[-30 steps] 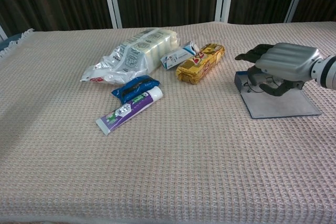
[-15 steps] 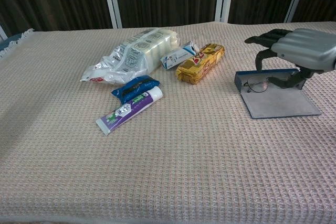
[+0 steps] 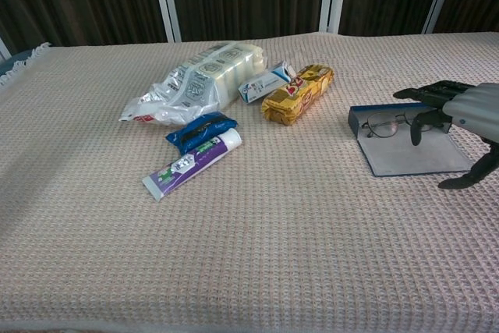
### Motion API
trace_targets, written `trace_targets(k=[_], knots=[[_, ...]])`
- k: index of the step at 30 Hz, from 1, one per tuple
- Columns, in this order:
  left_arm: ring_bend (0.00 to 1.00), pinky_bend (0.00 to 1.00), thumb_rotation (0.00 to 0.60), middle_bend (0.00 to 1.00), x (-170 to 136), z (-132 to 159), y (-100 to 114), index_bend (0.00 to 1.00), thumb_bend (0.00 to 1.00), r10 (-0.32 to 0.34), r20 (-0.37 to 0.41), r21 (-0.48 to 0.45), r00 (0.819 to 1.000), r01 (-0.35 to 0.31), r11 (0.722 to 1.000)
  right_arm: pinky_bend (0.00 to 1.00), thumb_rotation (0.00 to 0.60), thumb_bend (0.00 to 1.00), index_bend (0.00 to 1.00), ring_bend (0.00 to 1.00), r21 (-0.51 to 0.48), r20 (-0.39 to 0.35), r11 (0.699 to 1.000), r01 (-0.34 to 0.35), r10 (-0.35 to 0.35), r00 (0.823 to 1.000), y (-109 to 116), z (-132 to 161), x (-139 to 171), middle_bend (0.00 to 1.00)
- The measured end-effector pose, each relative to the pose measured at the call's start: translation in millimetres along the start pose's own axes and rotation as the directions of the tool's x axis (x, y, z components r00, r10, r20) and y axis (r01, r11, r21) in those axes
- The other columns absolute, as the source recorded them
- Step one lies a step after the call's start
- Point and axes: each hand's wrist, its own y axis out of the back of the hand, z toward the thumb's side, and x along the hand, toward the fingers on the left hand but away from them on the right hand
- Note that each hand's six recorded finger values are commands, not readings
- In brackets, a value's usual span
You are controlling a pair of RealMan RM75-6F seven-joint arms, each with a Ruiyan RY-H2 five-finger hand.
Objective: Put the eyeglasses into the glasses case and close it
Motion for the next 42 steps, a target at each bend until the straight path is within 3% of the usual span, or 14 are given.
trace_targets(k=[22,29,34,42], knots=[[0.00,0.07,0.600,0.00,0,-1,0,0.00,0.45,-0.001,0.000,-0.002,1.000,0.001,1.000,0.00,0.600,0.24,0.56,0.00,0.063,0.081,0.997,-0.055,0.050,0.996,-12,-15,-27,0.00],[0.00,0.07,0.600,0.00,0,-1,1,0.00,0.45,0.001,-0.002,-0.003,1.000,-0.001,1.000,0.00,0.600,0.32,0.57,0.00,0.075,0.094,0.995,-0.062,0.055,0.994,-14,-18,-31,0.00],[0.00,0.08,0.600,0.00,-1,-1,1,0.00,0.45,0.003,-0.002,-0.004,1.000,-0.003,1.000,0.00,0.600,0.47,0.59,0.00,0.077,0.095,0.996,-0.055,0.048,0.994,-13,-19,-32,0.00],[0.00,0.07,0.600,0.00,-1,-1,1,0.00,0.45,0.005,-0.002,-0.005,1.000,-0.005,1.000,0.00,0.600,0.51,0.60,0.00,0.079,0.101,0.996,-0.033,0.025,0.995,-7,-23,-34,0.00]])
